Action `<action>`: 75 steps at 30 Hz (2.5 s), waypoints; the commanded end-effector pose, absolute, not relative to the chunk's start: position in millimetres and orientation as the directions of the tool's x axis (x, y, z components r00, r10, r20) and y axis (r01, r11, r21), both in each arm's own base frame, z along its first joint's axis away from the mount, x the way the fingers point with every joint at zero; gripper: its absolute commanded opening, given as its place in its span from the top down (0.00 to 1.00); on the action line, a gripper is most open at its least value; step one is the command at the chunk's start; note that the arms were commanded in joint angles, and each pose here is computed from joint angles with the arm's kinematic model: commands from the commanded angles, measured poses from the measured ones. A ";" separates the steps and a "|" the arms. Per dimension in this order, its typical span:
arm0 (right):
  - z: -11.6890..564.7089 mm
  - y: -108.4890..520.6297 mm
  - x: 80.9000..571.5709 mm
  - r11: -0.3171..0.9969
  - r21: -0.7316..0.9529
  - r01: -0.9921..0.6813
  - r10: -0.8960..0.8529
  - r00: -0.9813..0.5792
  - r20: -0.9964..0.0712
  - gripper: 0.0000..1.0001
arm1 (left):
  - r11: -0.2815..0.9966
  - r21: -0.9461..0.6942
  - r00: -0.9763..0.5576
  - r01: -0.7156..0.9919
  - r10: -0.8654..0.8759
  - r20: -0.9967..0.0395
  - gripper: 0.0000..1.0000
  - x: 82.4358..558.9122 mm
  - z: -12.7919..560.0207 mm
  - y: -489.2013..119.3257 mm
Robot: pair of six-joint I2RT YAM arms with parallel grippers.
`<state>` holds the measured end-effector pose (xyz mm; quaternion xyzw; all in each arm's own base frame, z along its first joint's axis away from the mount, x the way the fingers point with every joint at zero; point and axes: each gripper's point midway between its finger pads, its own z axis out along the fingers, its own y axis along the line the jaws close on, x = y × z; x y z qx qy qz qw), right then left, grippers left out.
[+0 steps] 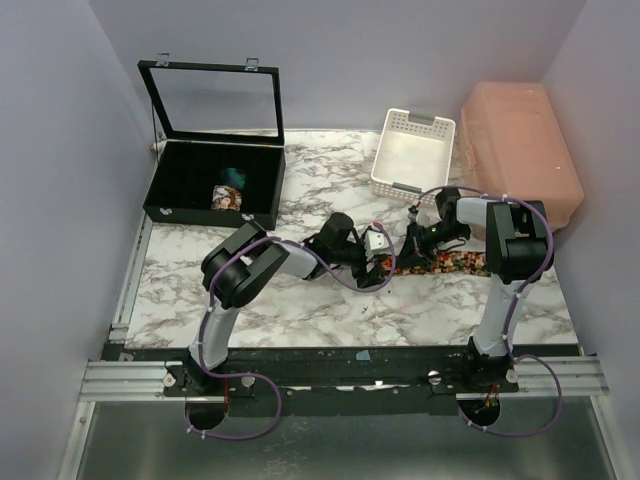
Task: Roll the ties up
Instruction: Roll the tie at the center of the board.
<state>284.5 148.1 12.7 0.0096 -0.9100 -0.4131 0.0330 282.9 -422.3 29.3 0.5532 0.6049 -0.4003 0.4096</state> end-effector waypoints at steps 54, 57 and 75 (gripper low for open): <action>-23.6 136.4 271.3 0.845 0.525 -0.105 -0.119 -0.993 -0.008 1.00 | 0.106 -0.019 -0.066 0.994 0.456 -0.888 0.25 271.0 23.5 -382.5; -22.6 136.4 270.6 0.842 0.527 -0.115 -0.130 -0.992 -0.009 1.00 | 0.106 -0.013 -0.058 0.994 0.433 -0.900 0.23 274.2 29.4 -387.5; -11.1 180.8 318.4 0.744 0.635 -0.206 -0.168 -0.978 -0.120 0.97 | 0.111 -0.053 -0.104 0.992 0.532 -0.840 0.70 272.1 5.6 -377.9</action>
